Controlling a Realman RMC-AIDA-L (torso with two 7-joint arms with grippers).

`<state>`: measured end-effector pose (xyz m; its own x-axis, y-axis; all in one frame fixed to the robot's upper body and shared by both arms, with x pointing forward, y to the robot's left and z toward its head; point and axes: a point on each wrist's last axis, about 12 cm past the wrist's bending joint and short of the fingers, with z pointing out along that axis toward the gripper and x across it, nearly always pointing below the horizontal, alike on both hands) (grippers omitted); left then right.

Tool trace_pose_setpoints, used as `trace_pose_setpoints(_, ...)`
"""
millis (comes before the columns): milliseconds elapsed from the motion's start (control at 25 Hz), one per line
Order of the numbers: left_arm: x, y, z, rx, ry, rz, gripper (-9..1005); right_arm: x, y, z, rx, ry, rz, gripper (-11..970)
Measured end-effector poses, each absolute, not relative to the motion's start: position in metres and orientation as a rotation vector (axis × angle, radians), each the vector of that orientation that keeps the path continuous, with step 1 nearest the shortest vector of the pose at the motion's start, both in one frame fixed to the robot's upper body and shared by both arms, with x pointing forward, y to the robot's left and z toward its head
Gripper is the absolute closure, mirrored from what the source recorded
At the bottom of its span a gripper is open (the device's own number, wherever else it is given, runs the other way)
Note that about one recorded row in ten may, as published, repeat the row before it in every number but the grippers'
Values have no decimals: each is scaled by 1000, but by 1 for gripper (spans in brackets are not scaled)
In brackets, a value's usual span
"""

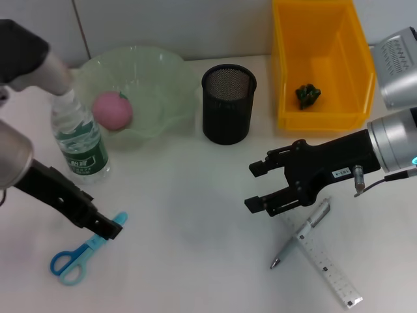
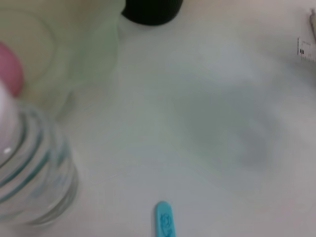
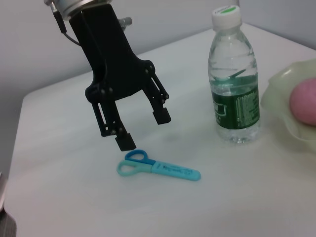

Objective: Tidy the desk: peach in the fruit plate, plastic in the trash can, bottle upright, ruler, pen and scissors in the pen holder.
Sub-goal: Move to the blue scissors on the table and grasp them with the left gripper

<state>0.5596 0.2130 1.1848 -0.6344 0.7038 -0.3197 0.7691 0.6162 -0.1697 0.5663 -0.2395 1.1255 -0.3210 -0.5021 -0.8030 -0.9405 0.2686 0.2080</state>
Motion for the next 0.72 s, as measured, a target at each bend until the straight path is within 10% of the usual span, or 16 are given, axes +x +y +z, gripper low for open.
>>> trace_pose_setpoints(720, 564, 177, 1176, 1321, 2624, -293, 197, 572, -234, 1126, -1349, 1965, 909, 186)
